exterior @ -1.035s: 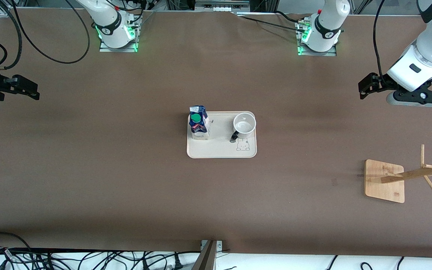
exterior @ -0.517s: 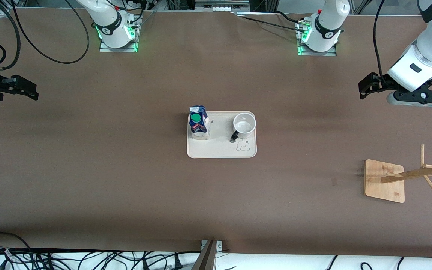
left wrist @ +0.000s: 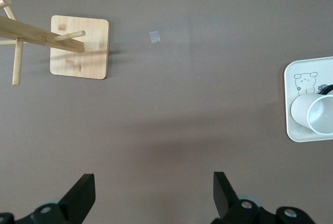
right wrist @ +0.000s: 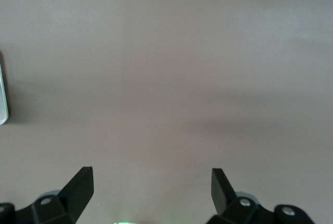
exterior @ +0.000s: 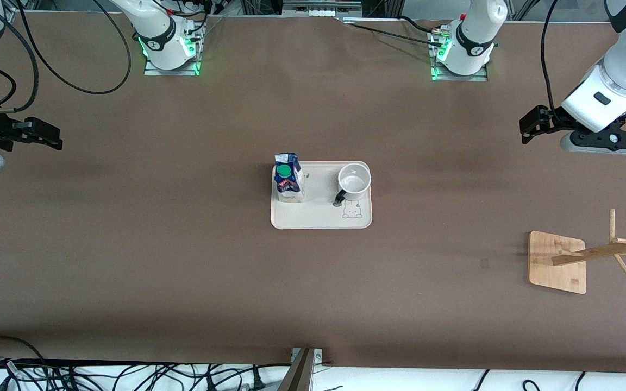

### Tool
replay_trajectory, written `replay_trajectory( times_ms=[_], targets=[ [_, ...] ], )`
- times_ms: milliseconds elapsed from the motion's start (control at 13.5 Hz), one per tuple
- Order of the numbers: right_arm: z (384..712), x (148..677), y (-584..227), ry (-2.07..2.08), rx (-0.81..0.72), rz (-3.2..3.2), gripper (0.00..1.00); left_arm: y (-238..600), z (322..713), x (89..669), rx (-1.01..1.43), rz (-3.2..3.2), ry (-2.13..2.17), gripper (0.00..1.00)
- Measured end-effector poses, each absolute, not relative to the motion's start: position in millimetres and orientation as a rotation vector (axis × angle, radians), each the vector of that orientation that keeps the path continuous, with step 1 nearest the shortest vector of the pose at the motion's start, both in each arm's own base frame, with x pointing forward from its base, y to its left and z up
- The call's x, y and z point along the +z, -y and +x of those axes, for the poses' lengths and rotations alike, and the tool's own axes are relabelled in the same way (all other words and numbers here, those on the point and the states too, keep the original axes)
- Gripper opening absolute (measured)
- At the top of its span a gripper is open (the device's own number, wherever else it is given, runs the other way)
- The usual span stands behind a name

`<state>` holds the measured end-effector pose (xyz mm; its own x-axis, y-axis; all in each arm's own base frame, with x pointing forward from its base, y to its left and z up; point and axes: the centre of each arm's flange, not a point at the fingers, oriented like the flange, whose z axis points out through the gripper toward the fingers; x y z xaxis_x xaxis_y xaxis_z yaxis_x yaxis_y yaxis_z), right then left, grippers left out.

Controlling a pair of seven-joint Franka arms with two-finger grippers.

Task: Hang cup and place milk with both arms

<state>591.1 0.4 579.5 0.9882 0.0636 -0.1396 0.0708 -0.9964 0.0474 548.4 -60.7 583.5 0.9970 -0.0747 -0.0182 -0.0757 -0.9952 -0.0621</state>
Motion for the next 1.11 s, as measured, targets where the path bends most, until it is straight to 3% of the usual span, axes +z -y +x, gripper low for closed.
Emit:
replay_trajectory(
  times_ms=[443,813,1109],
  targets=[
    [596.2,546.0,-56.9,-0.222,-0.367,3.217,1.0,60.7,548.5,583.7,0.024,-3.077,-0.116,1.0],
    [623.7,497.1,-103.0,-0.278,-0.336,3.283,1.0,60.2,548.5,583.8,0.023,-3.077,-0.115,1.0],
    [631.8,473.5,-155.7,-0.098,-0.315,3.329,1.0,57.1,548.9,583.8,0.024,-3.077,-0.106,1.0]
  ],
)
